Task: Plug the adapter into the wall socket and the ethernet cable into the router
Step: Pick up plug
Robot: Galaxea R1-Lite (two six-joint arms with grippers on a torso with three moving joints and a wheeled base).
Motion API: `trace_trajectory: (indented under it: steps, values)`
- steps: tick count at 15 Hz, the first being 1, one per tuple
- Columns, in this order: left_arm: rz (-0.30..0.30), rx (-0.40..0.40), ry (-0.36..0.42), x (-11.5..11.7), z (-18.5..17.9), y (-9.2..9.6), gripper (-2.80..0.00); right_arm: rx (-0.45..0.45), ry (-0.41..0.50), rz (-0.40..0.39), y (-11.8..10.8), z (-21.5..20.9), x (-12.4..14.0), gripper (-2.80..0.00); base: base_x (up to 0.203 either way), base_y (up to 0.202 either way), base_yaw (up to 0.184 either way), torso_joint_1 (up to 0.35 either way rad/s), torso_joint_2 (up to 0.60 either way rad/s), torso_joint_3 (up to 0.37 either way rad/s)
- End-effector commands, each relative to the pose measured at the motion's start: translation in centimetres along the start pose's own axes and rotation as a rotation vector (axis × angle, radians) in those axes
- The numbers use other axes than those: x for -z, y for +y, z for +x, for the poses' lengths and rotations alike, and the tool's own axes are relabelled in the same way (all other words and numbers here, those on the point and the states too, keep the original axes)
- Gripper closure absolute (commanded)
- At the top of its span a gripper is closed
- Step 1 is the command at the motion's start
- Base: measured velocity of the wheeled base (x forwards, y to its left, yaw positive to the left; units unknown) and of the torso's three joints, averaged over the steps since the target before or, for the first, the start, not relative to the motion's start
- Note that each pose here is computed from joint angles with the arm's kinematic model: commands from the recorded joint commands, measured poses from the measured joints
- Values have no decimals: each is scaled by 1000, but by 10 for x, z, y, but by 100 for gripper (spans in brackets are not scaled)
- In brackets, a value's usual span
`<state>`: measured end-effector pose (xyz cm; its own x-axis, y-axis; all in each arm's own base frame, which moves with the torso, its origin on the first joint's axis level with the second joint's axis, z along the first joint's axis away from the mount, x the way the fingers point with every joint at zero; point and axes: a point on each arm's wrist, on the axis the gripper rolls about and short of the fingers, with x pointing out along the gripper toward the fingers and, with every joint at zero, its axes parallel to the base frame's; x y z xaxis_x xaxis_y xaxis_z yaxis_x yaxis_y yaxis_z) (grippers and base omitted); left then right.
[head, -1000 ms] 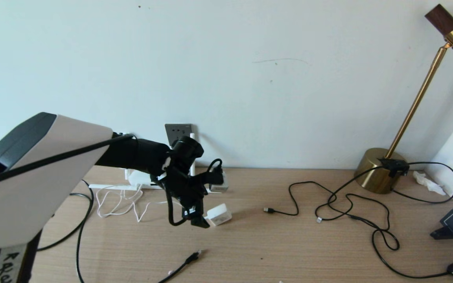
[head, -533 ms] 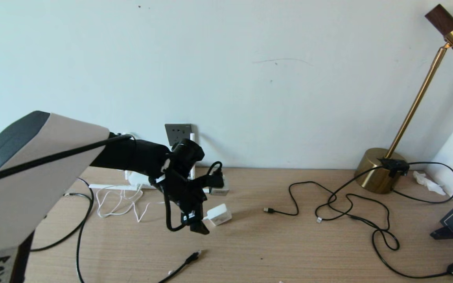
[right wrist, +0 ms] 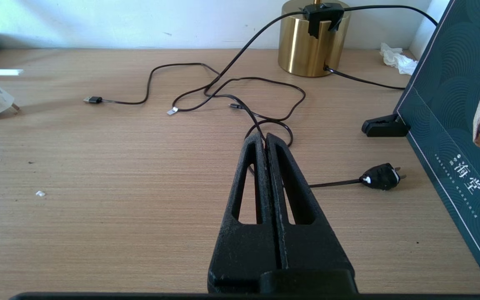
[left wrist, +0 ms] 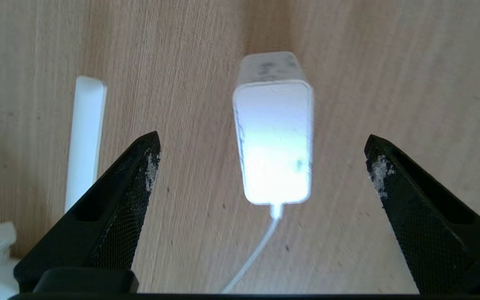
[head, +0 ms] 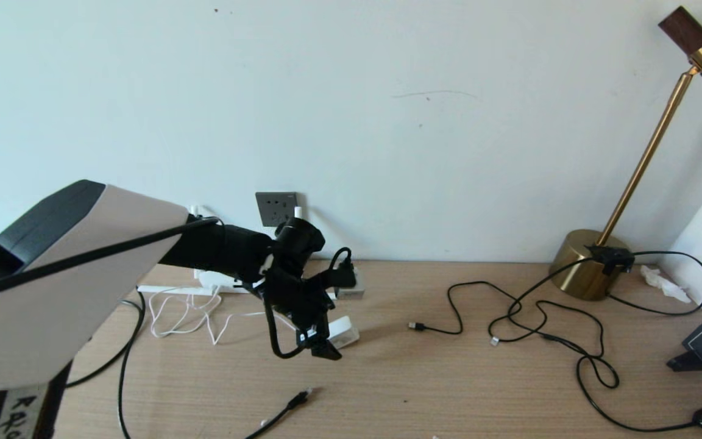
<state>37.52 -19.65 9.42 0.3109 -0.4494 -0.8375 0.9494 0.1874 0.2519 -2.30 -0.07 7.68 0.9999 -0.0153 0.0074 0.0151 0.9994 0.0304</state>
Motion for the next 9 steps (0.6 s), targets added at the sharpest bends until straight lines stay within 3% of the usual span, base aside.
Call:
trace_trajectory:
  steps: [1,4,5,9]
  values:
    - [-1,14,10,4,12,2,-280,0,1,0,0,0,0,0,0,0,0,0,0,0]
    - [0,14,10,3,12,3,-280,0,1,0,0,0,0,0,0,0,0,0,0,0]
    - [0,15,11,3,11,3,0,0,1,-1,0,0,0,0,0,0,0,0,0,0]
    - [6,11,7,2,9,2,0,0,1,0,0,0,0,0,0,0,0,0,0,0]
